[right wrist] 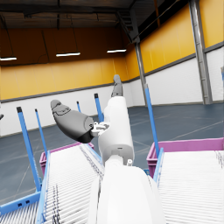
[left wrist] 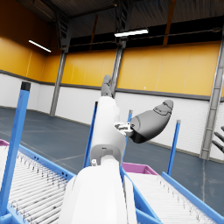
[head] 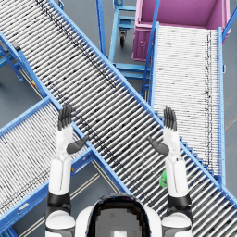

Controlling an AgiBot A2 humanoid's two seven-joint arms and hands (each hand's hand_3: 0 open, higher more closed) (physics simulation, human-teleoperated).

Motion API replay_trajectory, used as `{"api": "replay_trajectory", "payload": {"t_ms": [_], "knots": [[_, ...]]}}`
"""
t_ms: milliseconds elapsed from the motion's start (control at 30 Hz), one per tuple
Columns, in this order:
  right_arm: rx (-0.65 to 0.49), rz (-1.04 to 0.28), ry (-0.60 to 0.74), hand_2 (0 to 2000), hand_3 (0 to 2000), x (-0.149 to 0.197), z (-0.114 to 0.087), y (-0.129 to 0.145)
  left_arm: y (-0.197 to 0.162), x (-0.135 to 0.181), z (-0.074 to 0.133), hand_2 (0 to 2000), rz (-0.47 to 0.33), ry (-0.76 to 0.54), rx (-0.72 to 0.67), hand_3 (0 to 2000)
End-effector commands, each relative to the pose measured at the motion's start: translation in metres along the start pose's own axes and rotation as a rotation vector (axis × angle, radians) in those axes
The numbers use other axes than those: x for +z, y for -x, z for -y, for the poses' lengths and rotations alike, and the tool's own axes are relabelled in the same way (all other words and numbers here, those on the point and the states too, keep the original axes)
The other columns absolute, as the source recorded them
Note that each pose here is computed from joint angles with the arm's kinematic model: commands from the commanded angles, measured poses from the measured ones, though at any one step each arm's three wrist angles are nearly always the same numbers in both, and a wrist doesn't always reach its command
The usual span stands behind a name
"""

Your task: Pick up the oil and place it on the left assembly line, put the cola on the right, and keep Sprite still

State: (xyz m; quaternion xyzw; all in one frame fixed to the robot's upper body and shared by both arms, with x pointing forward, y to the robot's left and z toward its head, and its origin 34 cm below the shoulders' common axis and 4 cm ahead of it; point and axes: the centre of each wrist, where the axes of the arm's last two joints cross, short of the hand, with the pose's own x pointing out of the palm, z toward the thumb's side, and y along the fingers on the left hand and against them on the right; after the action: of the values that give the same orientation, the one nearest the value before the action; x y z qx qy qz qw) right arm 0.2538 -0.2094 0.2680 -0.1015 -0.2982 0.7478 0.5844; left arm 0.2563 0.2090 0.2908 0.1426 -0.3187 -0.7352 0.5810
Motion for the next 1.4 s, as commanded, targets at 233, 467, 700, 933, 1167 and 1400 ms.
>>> {"api": "replay_trajectory", "payload": {"t_ms": [233, 467, 700, 933, 1167, 1400], "knots": [[-0.051, -0.315, 0.058, 0, 0, 0.011, 0.005, 0.009, 0.010, 0.016, -0.011, 0, -0.321, -0.084, 0.055, 0], [-0.108, -0.537, 0.071, 0, 0, 0.015, 0.007, 0.020, 0.023, 0.021, -0.017, 0, -0.581, -0.095, 0.120, 0], [-0.164, -0.572, 0.081, 0, 0, 0.021, 0.007, 0.032, 0.025, 0.020, -0.015, 0, -0.616, -0.088, 0.133, 0], [-0.164, -0.567, 0.059, 0, 0, 0.015, 0.005, 0.032, 0.028, 0.020, -0.014, 0, -0.619, -0.087, 0.146, 0], [-0.168, -0.567, 0.070, 0, 0, 0.017, 0.006, 0.032, 0.027, 0.021, -0.012, 0, -0.617, -0.090, 0.146, 0], [-0.175, -0.564, 0.068, 0, 0, 0.017, 0.006, 0.033, 0.027, 0.022, -0.012, 0, -0.616, -0.092, 0.151, 0]]}}
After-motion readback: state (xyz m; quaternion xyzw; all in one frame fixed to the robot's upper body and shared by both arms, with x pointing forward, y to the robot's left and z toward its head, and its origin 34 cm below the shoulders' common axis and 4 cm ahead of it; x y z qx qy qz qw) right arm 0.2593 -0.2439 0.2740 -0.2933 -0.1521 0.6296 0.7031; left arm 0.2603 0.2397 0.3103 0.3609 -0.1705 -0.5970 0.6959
